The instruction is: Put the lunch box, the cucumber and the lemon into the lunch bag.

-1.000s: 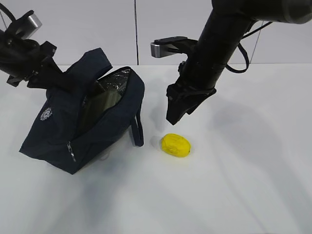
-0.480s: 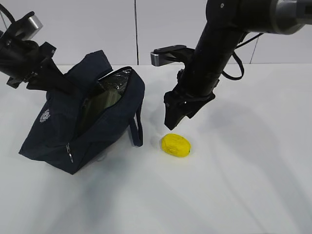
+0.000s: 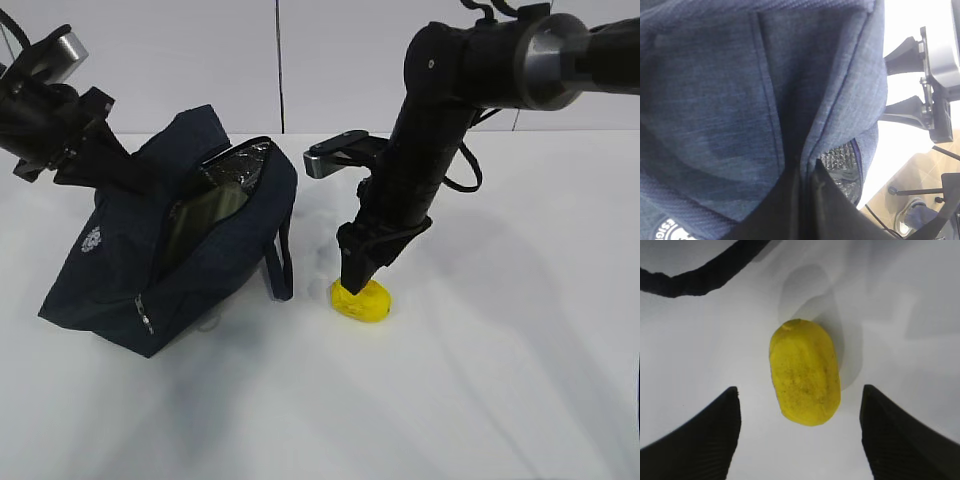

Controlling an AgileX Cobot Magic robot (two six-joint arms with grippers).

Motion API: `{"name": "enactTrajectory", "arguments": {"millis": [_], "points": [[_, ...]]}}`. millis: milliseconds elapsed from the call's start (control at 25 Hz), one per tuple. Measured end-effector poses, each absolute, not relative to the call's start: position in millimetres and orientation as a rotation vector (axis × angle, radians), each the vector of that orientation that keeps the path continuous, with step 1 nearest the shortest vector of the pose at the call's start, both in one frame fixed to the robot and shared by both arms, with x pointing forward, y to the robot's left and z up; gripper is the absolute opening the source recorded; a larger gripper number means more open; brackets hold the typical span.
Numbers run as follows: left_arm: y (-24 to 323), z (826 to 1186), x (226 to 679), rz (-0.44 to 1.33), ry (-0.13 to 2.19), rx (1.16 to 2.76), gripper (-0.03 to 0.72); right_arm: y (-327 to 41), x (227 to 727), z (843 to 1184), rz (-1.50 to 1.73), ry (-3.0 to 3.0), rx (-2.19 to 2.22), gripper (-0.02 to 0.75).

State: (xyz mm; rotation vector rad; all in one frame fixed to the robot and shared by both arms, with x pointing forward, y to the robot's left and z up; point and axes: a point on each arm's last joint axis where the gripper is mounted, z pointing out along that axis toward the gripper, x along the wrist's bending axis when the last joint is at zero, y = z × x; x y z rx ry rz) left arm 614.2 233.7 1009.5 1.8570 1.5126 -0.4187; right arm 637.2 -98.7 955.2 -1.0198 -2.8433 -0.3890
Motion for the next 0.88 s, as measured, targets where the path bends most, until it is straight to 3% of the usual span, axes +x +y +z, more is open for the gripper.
{"name": "enactTrajectory", "arguments": {"millis": [880], "points": [[234.7, 1008.5, 613.5, -0.413, 1.513, 1.878, -0.009, -93.8, 639.3, 936.0, -0.4, -2.784, -1.03, 0.552]]}}
